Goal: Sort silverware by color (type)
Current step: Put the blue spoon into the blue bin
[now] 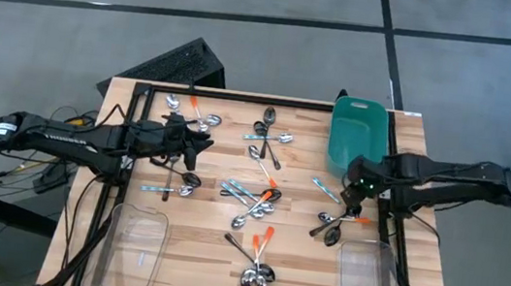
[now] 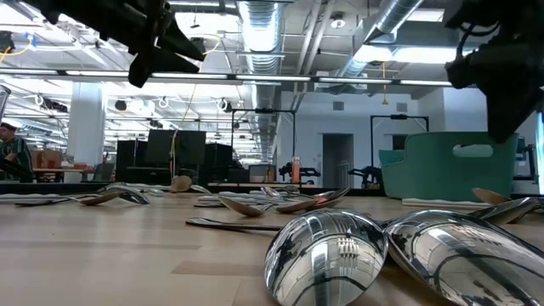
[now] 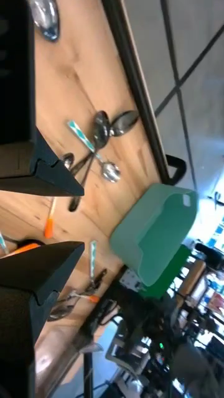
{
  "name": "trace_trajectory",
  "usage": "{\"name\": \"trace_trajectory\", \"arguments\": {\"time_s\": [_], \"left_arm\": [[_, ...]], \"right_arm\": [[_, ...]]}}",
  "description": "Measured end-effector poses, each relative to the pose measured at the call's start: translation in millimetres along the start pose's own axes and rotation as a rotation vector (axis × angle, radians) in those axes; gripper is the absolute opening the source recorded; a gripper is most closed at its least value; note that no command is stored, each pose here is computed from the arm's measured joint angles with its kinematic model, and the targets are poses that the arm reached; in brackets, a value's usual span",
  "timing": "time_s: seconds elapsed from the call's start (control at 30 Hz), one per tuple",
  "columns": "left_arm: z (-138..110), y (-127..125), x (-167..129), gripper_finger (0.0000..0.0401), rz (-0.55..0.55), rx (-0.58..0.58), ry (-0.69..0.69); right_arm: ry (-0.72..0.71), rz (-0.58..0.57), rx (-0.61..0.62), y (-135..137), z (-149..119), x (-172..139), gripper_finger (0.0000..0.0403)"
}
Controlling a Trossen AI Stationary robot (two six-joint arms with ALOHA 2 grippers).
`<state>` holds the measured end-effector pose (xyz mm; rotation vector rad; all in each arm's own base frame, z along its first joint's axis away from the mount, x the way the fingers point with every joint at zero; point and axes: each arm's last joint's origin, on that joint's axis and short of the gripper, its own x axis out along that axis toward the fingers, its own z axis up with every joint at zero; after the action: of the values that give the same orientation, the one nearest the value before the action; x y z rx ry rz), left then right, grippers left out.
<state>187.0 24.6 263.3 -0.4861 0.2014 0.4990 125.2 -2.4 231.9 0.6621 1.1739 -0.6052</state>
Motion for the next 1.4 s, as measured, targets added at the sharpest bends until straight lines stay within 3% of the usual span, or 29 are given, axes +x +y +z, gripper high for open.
{"name": "trace_trajectory", "arguments": {"time_s": [0.27, 0.53, 0.9, 1.17, 1.4], "left_arm": [[-0.3, 0.4, -0.5, 0.0115, 0.003, 0.002, 0.004], [-0.1, 1.6, -0.2, 0.0115, 0.014, 0.060, 0.004], [-1.7, 2.2, -0.1, 0.0114, 0.009, 0.041, 0.026], [-6.4, 1.7, -0.8, 0.0114, -0.016, 0.016, 0.084], [-8.1, -0.2, -1.6, 0.0114, -0.025, 0.003, 0.095]], "right_arm": [[-0.004, -0.046, -0.086, 33.3, -15.7, 14.7, 0.0194], [0.057, -0.178, -0.150, 52.3, -2.6, 54.4, 0.0183], [0.133, -0.202, -0.175, 44.6, 27.6, 85.0, 0.0183], [0.205, -0.198, -0.202, 34.9, 33.2, 102.6, 0.0182], [0.233, -0.191, -0.213, 36.6, 32.1, 113.2, 0.0134]]}}
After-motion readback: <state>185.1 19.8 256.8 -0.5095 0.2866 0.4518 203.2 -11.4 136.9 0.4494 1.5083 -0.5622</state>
